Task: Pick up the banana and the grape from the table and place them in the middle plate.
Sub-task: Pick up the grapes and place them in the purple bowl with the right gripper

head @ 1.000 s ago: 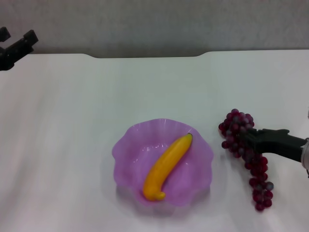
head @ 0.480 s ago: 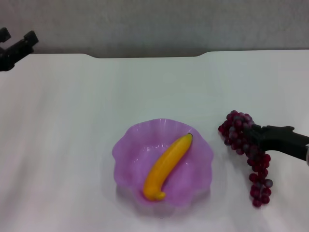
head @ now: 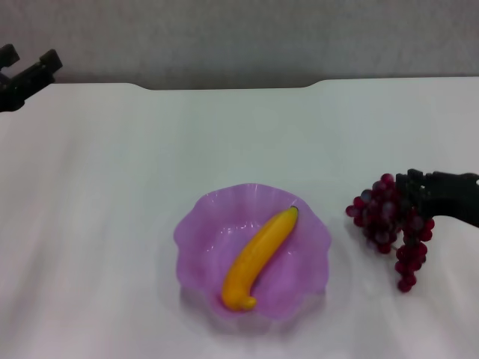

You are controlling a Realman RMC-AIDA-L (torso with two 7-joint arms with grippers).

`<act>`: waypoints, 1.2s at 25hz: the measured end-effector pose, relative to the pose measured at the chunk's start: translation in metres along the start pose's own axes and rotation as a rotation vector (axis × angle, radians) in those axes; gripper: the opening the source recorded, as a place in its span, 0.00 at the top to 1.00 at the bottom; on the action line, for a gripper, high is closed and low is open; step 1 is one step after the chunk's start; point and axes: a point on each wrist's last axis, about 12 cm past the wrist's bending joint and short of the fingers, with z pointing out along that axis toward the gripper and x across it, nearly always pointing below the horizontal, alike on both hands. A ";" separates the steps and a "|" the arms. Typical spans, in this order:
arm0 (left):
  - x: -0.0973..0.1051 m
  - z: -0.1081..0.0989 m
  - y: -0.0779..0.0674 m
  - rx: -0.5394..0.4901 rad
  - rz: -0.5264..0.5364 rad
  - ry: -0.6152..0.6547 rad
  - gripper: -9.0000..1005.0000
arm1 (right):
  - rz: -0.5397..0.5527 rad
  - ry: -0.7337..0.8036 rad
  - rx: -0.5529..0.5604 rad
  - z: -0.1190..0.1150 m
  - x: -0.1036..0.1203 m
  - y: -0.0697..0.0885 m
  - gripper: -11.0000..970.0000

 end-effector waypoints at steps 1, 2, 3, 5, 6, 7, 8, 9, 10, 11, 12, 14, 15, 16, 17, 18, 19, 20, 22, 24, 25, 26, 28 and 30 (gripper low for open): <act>0.000 0.000 0.000 0.000 0.001 -0.001 0.13 | -0.014 -0.008 0.003 -0.003 -0.005 0.002 0.80; 0.000 0.000 0.000 0.000 0.001 0.000 0.13 | -0.014 -0.008 0.003 -0.003 -0.005 0.002 0.80; 0.000 0.000 0.000 0.000 0.001 0.000 0.13 | -0.028 -0.017 0.010 -0.007 -0.009 0.003 0.80; 0.000 0.000 0.000 0.000 0.002 0.001 0.13 | -0.034 -0.021 0.014 -0.009 -0.011 0.004 0.80; 0.000 0.000 0.000 0.000 0.002 0.001 0.13 | -0.039 -0.024 0.016 -0.011 -0.013 0.004 0.80; 0.000 0.000 0.000 0.000 0.002 0.001 0.13 | -0.044 -0.028 0.019 -0.012 -0.015 0.005 0.80; 0.000 -0.001 0.000 -0.001 0.001 0.002 0.13 | -0.049 -0.030 0.022 -0.014 -0.017 0.005 0.80; 0.000 -0.001 0.000 -0.001 0.001 0.002 0.13 | -0.056 -0.032 0.026 -0.015 -0.019 0.006 0.80; 0.000 -0.001 0.000 -0.001 0.001 0.002 0.13 | -0.063 -0.033 0.029 -0.016 -0.021 0.006 0.80; 0.000 -0.001 0.000 -0.001 0.001 0.002 0.13 | -0.071 -0.033 0.033 -0.017 -0.023 0.006 0.81; 0.000 -0.001 0.000 -0.002 0.001 0.002 0.13 | -0.081 -0.035 0.037 -0.019 -0.026 0.007 0.81; 0.000 -0.001 0.000 -0.002 0.001 0.002 0.13 | -0.102 -0.035 0.042 -0.021 -0.032 0.009 0.81; 0.000 -0.001 0.000 -0.002 0.001 0.002 0.13 | -0.110 -0.038 0.044 -0.022 -0.034 0.010 0.81; 0.000 -0.001 0.000 -0.002 0.001 0.002 0.13 | -0.118 -0.038 0.045 -0.023 -0.037 0.011 0.81; 0.000 -0.001 0.000 -0.002 0.001 0.002 0.13 | -0.125 -0.042 0.044 -0.024 -0.039 0.013 0.81; 0.000 -0.001 0.000 -0.002 0.001 0.002 0.13 | -0.132 -0.045 0.043 -0.025 -0.041 0.015 0.81; 0.000 -0.001 0.000 -0.002 0.001 0.002 0.13 | -0.141 -0.050 0.040 -0.026 -0.044 0.017 0.81; 0.000 -0.001 0.000 -0.002 0.001 0.002 0.13 | -0.150 -0.053 0.034 -0.027 -0.046 0.019 0.81; 0.000 -0.001 0.000 -0.002 0.001 0.002 0.13 | -0.168 -0.061 0.018 -0.029 -0.051 0.023 0.82; 0.000 -0.001 0.000 -0.002 0.000 0.002 0.13 | -0.181 -0.068 0.008 -0.031 -0.055 0.026 0.82; 0.000 -0.001 0.000 -0.002 0.000 0.002 0.13 | -0.190 -0.073 0.003 -0.032 -0.058 0.028 0.82; 0.000 -0.001 0.000 -0.002 0.000 0.002 0.13 | -0.199 -0.077 -0.001 -0.033 -0.060 0.030 0.82; 0.000 -0.001 0.000 -0.002 0.000 0.002 0.13 | -0.215 -0.083 -0.007 -0.035 -0.064 0.033 0.82; 0.000 -0.001 0.000 -0.002 0.000 0.002 0.13 | -0.234 -0.090 -0.014 -0.036 -0.067 0.038 0.82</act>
